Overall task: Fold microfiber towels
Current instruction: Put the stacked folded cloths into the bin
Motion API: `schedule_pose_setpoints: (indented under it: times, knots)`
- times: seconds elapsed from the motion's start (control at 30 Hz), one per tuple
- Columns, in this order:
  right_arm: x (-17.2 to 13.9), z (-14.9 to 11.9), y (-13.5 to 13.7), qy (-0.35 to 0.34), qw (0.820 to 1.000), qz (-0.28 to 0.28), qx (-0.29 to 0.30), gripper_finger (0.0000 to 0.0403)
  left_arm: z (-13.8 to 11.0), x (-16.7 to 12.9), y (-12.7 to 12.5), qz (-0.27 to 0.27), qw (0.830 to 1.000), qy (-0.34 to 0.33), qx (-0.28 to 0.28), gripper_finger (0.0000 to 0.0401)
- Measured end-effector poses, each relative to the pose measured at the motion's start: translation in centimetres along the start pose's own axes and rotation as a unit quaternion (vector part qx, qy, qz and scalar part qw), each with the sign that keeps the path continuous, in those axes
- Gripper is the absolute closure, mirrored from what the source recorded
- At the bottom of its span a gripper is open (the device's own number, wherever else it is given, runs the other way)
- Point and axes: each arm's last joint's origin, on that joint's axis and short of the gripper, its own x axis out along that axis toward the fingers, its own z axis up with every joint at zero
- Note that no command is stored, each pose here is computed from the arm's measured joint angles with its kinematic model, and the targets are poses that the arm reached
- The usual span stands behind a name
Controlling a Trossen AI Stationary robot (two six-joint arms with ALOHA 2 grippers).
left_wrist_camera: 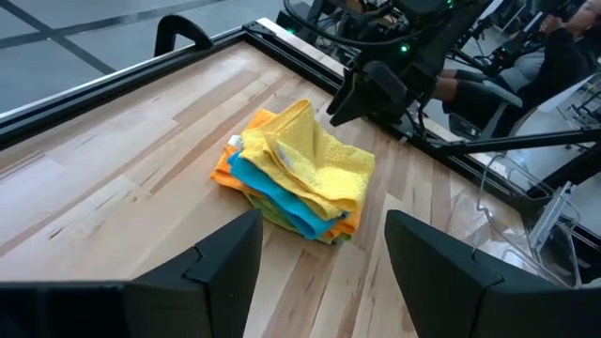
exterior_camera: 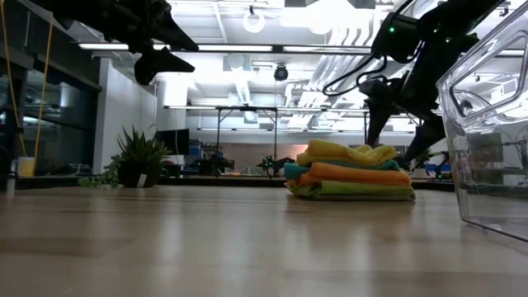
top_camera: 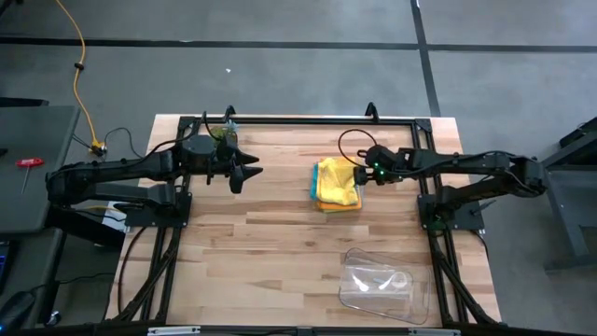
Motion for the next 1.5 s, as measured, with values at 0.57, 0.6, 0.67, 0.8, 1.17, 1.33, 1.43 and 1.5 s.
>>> schedule_pose_setpoints:
  times: [0.57,0.6,0.67,0.8,1.17,1.33,1.43,1.5]
  knots:
    - [0.0,0.3,0.3,0.01,0.996,0.028,-0.079,0.0036,0.0,0.0,0.0,-0.003,1.0,0.001,0.015,0.0185]
    - [0.0,0.3,0.3,0.01,0.996,0.029,-0.079,0.0031,0.0,0.0,0.0,-0.003,1.0,0.001,0.017,0.0185]
    - [0.0,0.2,0.3,0.011,0.996,0.027,-0.083,0.0014,0.0,0.0,0.0,-0.003,1.0,0.002,0.017,0.0185]
    - [0.6,0.1,0.1,0.024,0.996,0.004,-0.085,0.0007,0.0,0.0,0.0,-0.004,1.0,0.002,0.017,0.0185]
    - [1.5,0.0,0.2,0.08,0.997,0.016,-0.002,0.0008,0.0,0.0,-0.1,-0.013,1.0,0.006,0.017,0.0185]
    - [0.9,0.3,0.7,0.068,0.996,0.06,-0.012,0.0008,0.0,0.0,-0.1,-0.013,1.0,0.006,0.017,0.0185]
    - [0.7,-0.2,0.5,0.083,0.995,0.042,-0.032,0.0008,0.0,0.0,-0.1,-0.012,1.0,0.005,0.017,0.0185]
    - [0.8,-0.6,0.4,0.078,0.996,0.028,-0.036,0.0008,0.0,0.0,-0.1,-0.013,1.0,0.004,0.016,0.0185]
